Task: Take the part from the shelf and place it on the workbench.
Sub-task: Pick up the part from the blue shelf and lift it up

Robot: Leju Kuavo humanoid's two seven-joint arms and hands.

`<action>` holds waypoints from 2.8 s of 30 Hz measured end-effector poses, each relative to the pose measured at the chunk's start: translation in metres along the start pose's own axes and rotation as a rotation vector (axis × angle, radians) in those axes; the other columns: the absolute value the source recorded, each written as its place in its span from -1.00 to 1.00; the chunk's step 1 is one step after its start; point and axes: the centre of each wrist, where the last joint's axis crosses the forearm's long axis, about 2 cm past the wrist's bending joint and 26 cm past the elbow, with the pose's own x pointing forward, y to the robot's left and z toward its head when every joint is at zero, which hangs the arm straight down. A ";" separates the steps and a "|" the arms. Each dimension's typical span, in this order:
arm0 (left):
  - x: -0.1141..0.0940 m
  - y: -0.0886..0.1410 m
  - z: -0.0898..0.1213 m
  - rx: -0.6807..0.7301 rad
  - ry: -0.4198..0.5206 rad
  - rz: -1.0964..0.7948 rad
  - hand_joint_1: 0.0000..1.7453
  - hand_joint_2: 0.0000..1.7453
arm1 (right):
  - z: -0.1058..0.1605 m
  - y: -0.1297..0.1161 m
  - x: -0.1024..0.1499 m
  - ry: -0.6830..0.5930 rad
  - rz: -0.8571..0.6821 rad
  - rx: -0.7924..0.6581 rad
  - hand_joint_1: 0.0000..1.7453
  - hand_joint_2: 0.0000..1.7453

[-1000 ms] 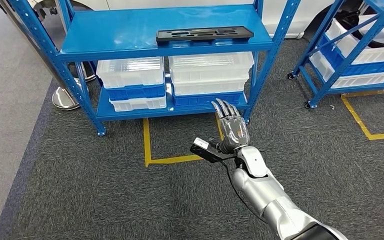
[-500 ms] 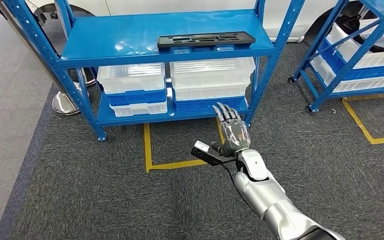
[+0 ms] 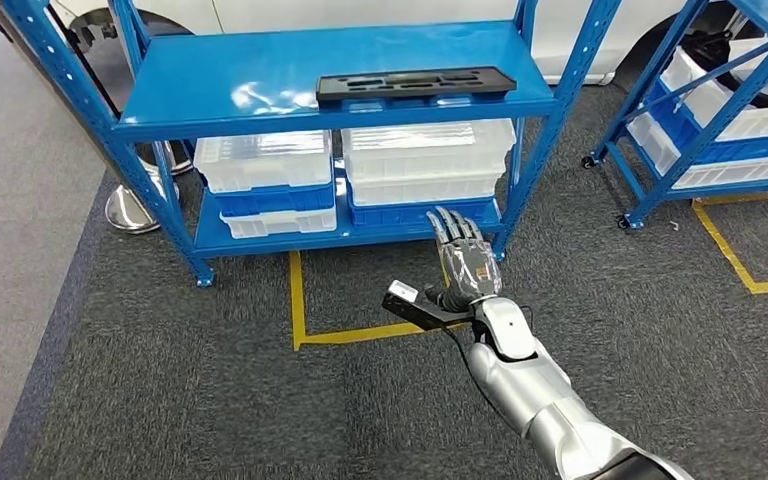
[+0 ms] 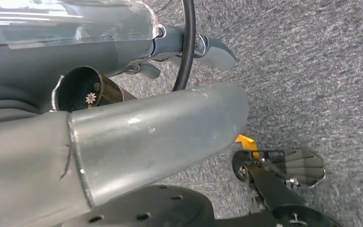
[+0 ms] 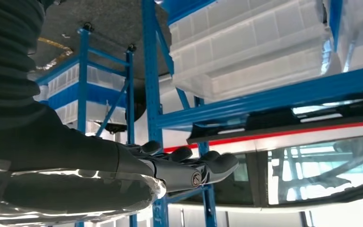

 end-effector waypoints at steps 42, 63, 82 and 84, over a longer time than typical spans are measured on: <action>-0.001 0.002 0.000 0.010 -0.014 0.015 -1.00 -1.00 | -0.004 -0.009 -0.019 0.156 -0.049 -0.046 -1.00 1.00; -0.002 0.003 -0.001 0.018 0.012 0.024 -1.00 -1.00 | 0.007 -0.002 -0.020 0.143 -0.044 -0.028 -1.00 1.00; -0.003 0.006 -0.001 0.024 0.020 0.037 -1.00 -1.00 | 0.006 -0.003 -0.017 0.123 -0.054 -0.031 -1.00 1.00; -0.003 0.006 -0.001 0.025 0.020 0.035 -1.00 -1.00 | 0.009 -0.001 -0.017 0.123 -0.054 -0.031 -1.00 1.00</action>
